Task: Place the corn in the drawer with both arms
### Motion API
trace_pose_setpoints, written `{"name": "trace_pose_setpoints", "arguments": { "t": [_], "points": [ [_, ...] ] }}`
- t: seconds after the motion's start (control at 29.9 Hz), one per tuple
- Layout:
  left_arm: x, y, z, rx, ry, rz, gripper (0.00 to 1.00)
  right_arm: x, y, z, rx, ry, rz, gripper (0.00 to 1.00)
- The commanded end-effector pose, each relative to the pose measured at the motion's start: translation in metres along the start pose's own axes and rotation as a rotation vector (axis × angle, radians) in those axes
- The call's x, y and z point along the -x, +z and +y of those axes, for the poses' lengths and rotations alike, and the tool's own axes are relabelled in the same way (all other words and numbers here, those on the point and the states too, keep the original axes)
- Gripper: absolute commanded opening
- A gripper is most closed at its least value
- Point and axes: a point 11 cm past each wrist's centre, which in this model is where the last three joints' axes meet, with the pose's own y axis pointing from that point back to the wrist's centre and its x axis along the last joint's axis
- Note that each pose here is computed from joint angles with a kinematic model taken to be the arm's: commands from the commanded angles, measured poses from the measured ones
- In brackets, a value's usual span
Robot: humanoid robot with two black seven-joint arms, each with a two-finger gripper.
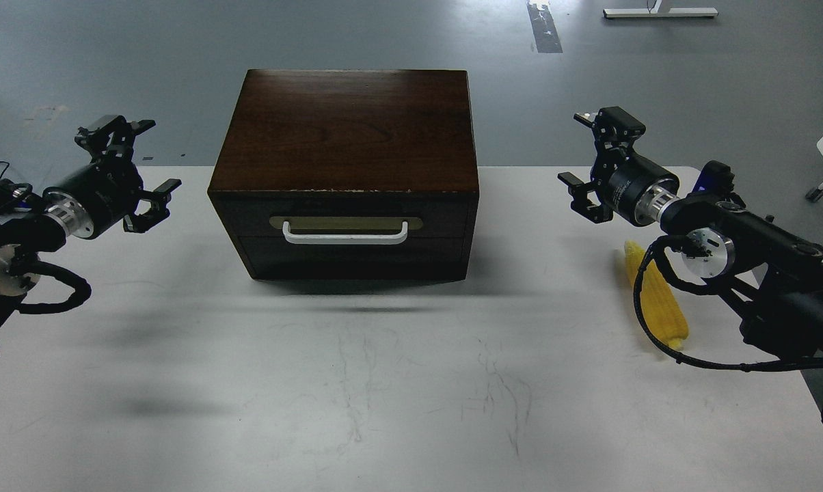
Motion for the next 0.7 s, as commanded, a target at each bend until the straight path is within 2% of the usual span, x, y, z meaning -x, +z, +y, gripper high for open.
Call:
{"name": "trace_pose_setpoints", "arguments": {
  "t": [0.0, 0.27, 0.33, 0.47, 0.54, 0.64, 0.67],
  "points": [
    [-0.003, 0.001, 0.002, -0.001, 0.008, -0.006, 0.99, 0.000, 0.000, 0.000, 0.000, 0.000, 0.000, 1.00],
    [-0.011, 0.002, 0.000, 0.005, 0.098, -0.041, 0.99, -0.001, 0.000, 0.000, 0.001, 0.003, 0.000, 1.00],
    [-0.017, 0.017, 0.000, 0.070, 0.167, -0.204, 0.99, -0.001, 0.001, 0.000, 0.002, 0.005, 0.000, 1.00],
    [-0.012, 0.047, 0.001, 0.213, 0.167, -0.445, 0.99, -0.002, 0.002, 0.001, 0.003, 0.006, -0.002, 1.00],
    [-0.015, 0.078, 0.007, 0.273, 0.214, -0.573, 0.99, -0.003, 0.002, 0.001, 0.004, 0.007, -0.001, 1.00],
    [-0.020, 0.113, 0.016, 0.320, 0.240, -0.637, 0.99, -0.002, 0.001, 0.001, 0.003, 0.007, 0.000, 1.00],
    [-0.020, 0.113, 0.016, 0.321, 0.240, -0.638, 0.99, -0.002, 0.001, 0.001, 0.003, 0.007, 0.000, 1.00]
  ]
}}
